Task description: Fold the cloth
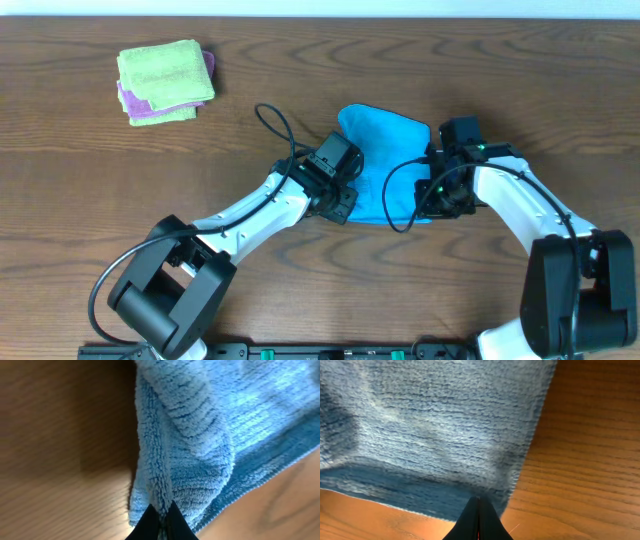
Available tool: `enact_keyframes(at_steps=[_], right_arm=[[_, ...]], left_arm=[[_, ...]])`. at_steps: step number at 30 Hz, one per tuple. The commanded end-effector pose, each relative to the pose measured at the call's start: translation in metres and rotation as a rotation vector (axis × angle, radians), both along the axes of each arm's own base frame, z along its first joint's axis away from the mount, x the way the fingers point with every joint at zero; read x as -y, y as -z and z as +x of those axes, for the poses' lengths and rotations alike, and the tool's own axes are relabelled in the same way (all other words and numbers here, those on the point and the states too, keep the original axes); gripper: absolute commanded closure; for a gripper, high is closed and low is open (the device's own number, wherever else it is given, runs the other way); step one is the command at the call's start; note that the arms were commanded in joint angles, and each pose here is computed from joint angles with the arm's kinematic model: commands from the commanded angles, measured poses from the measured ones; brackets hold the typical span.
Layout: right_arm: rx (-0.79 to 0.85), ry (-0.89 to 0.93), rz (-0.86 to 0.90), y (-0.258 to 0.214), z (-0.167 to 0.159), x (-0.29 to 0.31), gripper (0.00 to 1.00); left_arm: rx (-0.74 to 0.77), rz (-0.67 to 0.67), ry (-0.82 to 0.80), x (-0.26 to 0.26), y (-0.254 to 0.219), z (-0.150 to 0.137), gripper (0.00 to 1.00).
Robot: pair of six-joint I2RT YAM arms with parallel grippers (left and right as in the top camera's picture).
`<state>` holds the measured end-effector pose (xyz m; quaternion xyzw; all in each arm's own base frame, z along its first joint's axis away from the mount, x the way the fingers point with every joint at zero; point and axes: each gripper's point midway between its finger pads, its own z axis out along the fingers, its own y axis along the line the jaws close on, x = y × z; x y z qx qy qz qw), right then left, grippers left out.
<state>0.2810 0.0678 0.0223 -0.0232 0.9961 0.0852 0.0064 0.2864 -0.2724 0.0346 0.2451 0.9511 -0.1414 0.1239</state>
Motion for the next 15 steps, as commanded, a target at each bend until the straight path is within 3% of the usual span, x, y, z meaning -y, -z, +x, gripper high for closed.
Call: enact_keyframes(at_steps=[1,15], right_arm=[[0.003,-0.03,0.0,-0.001,-0.004,-0.002,0.98],[-0.03,-0.143,0.025,-0.002,-0.021,-0.036,0.99]], left_arm=[[0.08,0.039,0.012,-0.003,-0.013,0.015,0.94],[0.14,0.121,0.057,0.004,-0.012,0.005,0.94]])
